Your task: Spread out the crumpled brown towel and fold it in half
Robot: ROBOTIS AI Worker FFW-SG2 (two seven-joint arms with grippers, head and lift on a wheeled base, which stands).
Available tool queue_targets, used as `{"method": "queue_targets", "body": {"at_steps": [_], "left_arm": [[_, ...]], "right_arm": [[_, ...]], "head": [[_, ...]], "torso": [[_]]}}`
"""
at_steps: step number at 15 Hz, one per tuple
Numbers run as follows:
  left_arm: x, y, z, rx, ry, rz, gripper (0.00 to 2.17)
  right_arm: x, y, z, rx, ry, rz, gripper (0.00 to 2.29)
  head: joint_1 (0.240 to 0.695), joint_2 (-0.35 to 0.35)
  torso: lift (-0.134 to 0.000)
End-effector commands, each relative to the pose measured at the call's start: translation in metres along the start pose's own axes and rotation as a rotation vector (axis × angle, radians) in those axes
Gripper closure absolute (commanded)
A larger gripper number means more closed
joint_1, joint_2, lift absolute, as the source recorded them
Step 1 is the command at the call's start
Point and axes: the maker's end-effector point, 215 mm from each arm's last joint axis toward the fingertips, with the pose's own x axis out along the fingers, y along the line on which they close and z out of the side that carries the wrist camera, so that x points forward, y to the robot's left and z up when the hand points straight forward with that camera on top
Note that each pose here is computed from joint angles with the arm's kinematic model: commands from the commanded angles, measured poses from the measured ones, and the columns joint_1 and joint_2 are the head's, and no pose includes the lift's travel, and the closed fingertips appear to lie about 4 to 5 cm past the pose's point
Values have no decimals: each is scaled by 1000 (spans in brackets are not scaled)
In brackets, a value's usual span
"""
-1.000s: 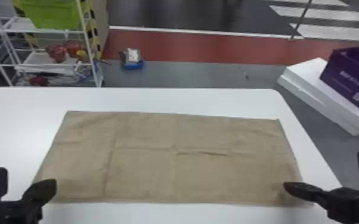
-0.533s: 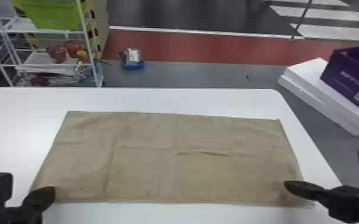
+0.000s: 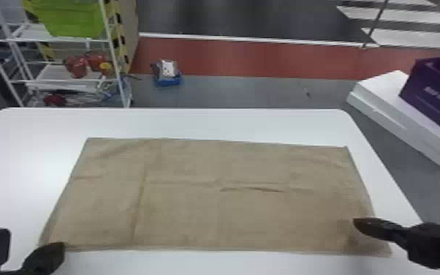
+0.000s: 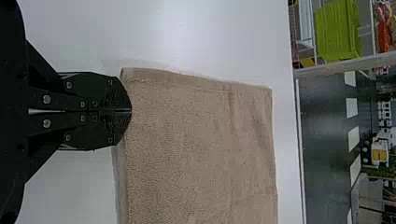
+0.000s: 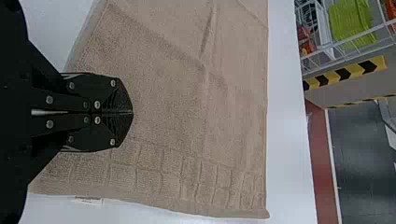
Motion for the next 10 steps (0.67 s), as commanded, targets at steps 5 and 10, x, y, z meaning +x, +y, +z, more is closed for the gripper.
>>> {"method": "queue_targets", "body": {"at_steps": [5,10], "left_arm": [[-12,-4,40,-1,-117,-20,1777],[16,-5,38,-16,-96,-22,1777]], "right_arm": [[4,-2,8,-1,-12,1,1507],[6,-6,8,7,-13,0,1511]], "head": [[695,-92],[695,-103]], "torso": [[-123],[-123]]}}
